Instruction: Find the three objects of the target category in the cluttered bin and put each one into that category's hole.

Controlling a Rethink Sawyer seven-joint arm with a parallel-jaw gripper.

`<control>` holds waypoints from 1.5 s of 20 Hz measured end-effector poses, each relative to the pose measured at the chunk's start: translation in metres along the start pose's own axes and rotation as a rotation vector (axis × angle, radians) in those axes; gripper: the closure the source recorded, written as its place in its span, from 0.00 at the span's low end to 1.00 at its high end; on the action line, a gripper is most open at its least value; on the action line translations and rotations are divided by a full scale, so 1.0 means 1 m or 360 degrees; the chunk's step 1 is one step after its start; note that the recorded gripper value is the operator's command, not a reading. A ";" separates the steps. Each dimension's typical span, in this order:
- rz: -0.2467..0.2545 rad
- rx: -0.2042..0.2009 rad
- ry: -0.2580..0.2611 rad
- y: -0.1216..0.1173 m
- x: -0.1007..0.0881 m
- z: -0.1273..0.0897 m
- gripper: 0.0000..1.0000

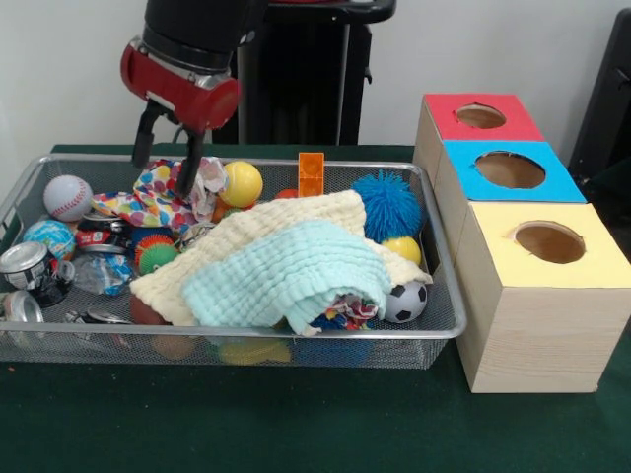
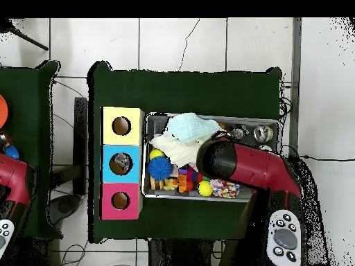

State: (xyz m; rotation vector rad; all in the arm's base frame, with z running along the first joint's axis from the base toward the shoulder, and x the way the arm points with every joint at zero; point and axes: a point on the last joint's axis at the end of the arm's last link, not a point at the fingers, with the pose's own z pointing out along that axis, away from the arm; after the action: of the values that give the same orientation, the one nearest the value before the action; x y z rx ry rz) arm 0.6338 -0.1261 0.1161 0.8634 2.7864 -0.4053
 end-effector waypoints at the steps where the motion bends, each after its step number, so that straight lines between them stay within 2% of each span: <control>1: -0.0002 0.0017 -0.0002 -0.004 0.002 0.006 0.00; 6: -0.0009 0.0077 -0.0038 -0.018 0.011 0.032 0.00; 7: -0.0006 0.0088 -0.0067 -0.022 0.014 0.044 0.00; 15: 0.0014 0.0099 -0.0167 -0.032 0.020 0.079 0.00; 24: 0.0083 0.0083 -0.0211 -0.033 0.026 0.096 0.00; 30: 0.0107 0.0057 -0.0288 -0.034 0.026 0.105 0.00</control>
State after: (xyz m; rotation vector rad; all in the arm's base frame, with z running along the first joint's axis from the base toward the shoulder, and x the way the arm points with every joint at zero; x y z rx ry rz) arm 0.6048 -0.1725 0.0170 0.8791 2.5851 -0.4977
